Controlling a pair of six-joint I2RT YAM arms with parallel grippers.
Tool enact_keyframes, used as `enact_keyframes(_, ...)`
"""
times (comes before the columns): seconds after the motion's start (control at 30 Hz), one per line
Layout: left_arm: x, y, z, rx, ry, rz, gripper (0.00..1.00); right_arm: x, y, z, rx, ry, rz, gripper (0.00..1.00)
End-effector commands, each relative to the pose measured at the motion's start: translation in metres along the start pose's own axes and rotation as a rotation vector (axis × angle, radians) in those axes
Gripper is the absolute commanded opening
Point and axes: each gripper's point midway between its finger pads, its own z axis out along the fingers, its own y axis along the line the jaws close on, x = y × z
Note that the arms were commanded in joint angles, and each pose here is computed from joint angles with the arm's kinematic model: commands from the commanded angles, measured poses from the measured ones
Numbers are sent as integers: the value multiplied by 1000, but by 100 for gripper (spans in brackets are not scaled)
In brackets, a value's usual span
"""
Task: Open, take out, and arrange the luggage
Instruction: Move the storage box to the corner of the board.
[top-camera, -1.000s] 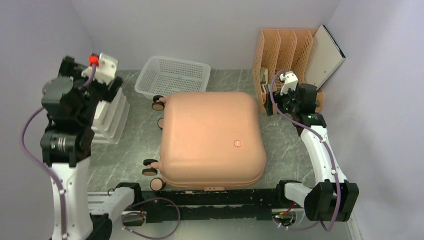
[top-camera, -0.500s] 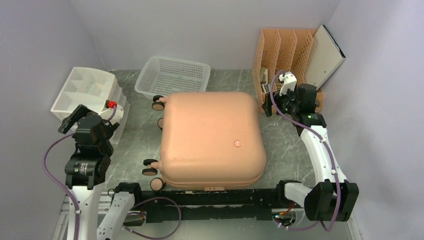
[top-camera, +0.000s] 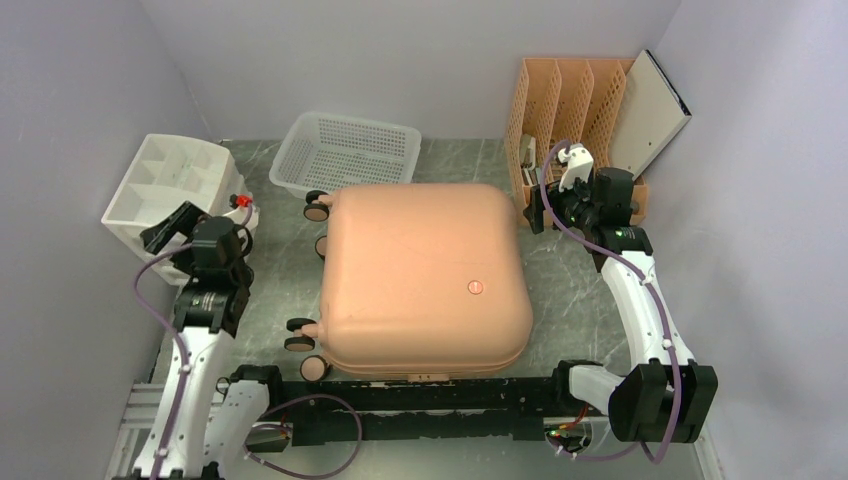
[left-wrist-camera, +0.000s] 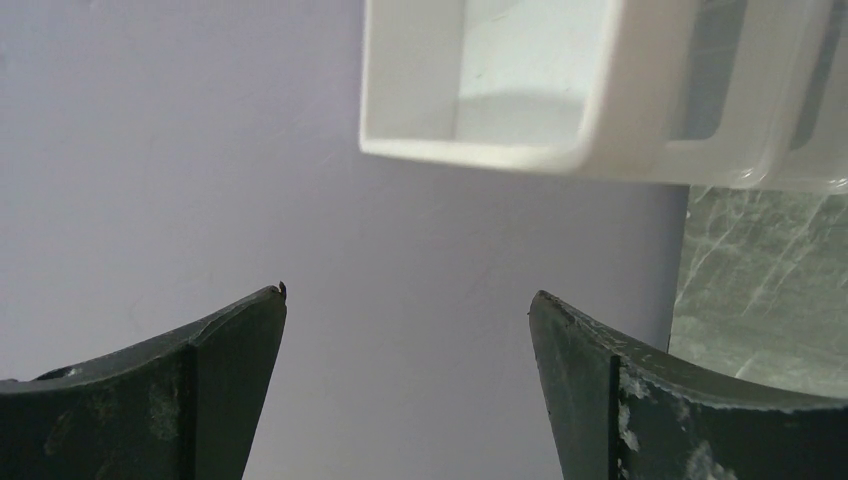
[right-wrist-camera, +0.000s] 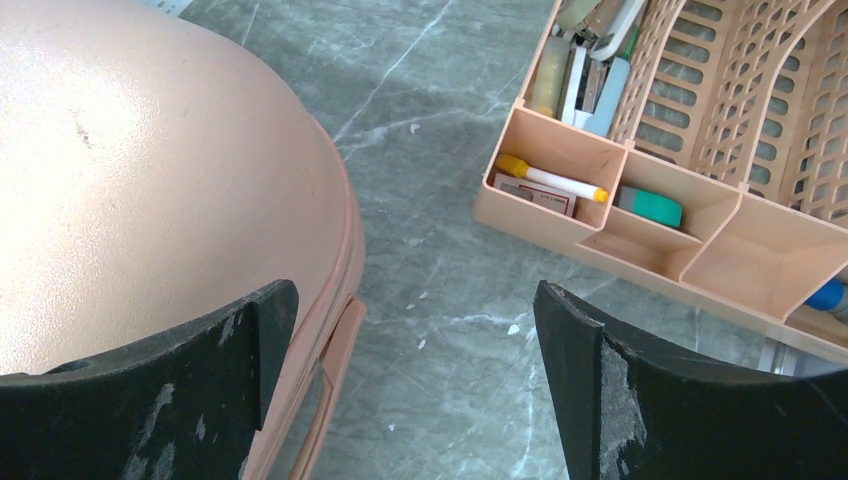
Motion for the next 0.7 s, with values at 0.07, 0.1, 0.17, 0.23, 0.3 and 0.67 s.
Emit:
enact_keyframes(0.07,-18,7,19,-83,1,-60,97,-11,-1,-3,5,-32,-2,94)
enact_keyframes(0.1,-19,6,23,-85,5,-51,97,-11,-1,-3,5,-32,-2,94)
enact_keyframes(0.17,-21,3,29,-91,13,-40,97,-11,-2,-3,7,-32,-1,94)
enact_keyframes(0.23,-17,2,36,-105,36,-28,97,-11,-2,-3,8,-32,-1,94)
enact_keyframes(0.3,-11,2,43,-113,68,-23,97,-11,-2,-3,8,-31,-1,94)
enact_keyframes(0.67,22,3,70,-100,124,-62,97,-9,-2,-1,3,-22,7,93)
